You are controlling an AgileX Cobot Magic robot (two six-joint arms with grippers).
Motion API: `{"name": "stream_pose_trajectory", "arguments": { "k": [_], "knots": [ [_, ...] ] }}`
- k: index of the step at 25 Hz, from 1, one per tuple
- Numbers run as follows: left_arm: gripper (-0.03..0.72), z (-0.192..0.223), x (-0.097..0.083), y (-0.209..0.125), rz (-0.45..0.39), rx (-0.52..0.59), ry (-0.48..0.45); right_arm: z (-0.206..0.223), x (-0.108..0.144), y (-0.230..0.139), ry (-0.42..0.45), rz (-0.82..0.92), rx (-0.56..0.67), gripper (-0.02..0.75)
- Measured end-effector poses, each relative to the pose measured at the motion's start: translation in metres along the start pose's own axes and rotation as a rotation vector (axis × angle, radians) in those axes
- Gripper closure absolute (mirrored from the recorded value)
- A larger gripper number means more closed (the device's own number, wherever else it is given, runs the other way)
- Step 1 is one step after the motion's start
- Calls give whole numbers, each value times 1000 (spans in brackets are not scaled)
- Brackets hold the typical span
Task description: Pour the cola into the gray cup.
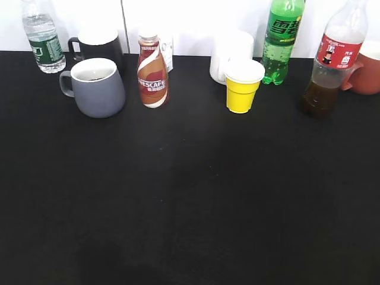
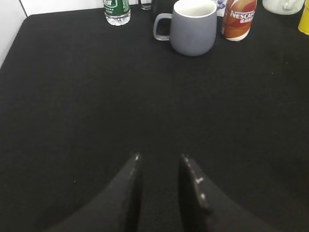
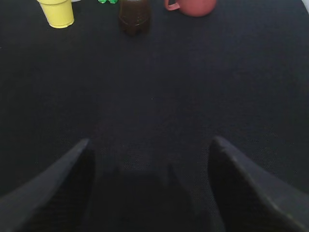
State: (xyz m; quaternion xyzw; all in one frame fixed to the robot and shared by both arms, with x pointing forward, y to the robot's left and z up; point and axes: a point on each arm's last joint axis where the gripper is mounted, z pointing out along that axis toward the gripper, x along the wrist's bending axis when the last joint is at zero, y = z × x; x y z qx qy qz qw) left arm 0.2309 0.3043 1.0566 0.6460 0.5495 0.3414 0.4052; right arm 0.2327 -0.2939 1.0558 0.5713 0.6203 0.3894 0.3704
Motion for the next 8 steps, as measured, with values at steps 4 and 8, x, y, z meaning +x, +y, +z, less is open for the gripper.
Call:
{"name": "stream_pose_trajectory", "arguments": {
  "k": [4, 8],
  "knots": [
    [493, 0, 0, 0, 0, 0, 0, 0, 0, 0, 0, 0, 1, 182],
    [493, 0, 0, 0, 0, 0, 0, 0, 0, 0, 0, 0, 1, 182]
  ]
}}
